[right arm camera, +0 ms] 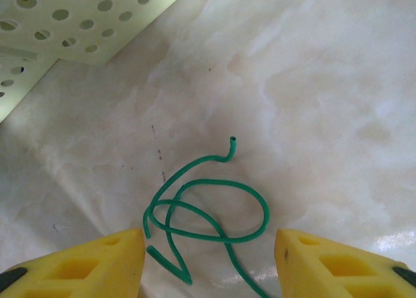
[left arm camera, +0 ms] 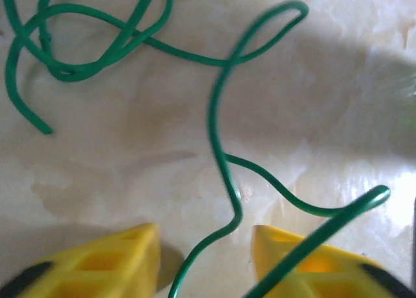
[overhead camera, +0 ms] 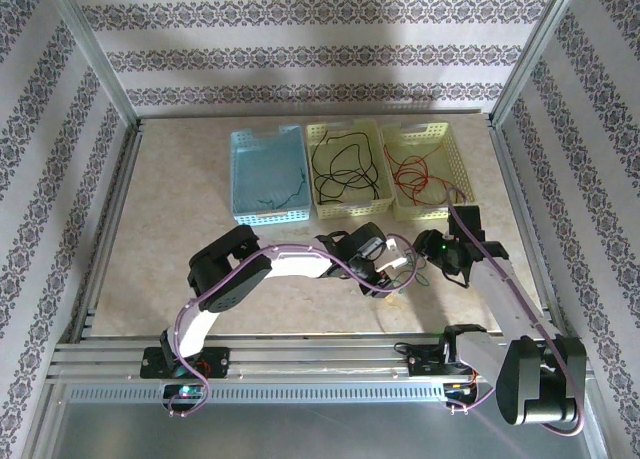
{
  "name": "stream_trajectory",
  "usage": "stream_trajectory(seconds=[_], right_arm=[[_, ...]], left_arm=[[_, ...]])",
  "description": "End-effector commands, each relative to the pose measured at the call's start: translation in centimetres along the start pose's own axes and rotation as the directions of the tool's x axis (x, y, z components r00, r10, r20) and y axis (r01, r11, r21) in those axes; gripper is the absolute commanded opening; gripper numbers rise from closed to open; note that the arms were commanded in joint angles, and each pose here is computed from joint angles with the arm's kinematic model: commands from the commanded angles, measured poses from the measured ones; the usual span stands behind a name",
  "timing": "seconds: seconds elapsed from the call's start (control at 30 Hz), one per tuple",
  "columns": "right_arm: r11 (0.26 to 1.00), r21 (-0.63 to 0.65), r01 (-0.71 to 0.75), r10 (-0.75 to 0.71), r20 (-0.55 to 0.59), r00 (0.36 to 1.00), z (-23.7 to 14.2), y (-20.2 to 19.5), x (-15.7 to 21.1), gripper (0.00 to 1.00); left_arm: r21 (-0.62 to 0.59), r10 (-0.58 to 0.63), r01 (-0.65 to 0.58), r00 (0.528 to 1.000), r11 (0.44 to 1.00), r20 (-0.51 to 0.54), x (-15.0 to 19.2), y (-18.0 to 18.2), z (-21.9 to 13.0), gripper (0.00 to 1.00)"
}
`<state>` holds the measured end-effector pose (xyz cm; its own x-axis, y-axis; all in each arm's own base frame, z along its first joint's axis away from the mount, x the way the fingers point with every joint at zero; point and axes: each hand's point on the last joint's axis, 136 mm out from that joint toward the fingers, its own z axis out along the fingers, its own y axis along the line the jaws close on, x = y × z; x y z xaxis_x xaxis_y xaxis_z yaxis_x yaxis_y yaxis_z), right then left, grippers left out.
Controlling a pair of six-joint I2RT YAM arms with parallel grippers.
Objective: Untangle the cables
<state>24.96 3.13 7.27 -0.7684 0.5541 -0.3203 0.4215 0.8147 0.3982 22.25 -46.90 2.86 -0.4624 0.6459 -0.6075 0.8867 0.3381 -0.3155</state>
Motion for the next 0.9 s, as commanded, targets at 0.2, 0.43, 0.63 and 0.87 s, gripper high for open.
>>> stream_trajectory(seconds=[0.2,0.43,0.63,0.87], right_arm=[[1.000,-0.011,-0.023,0.023,-0.019,1.000,-0.3,-0.3,0.9,0.55],[0.989,-0.146,0.011,-0.014,-0.022,1.000,-0.5,2.2,0.6,0.54],[0.958,-0.283,0.048,-0.061,-0.037,0.997,-0.9,5.3,1.0,0.53],[0.954,-0.289,0.084,-0.101,-0.045,0.994,-0.6,6.3,1.4,0.52]], left_arm=[[0.056,-0.026,0.018,0.990,0.998,0.142,-3.9,-0.9,-3.3,0.00],[0.189,-0.133,0.080,0.949,0.979,0.285,-6.5,-1.8,-8.7,0.00],[0.227,-0.179,0.114,0.940,0.967,0.291,-6.2,-1.7,-9.5,0.00],[0.285,-0.228,0.136,0.919,0.949,0.322,-6.7,-2.1,-10.3,0.00]])
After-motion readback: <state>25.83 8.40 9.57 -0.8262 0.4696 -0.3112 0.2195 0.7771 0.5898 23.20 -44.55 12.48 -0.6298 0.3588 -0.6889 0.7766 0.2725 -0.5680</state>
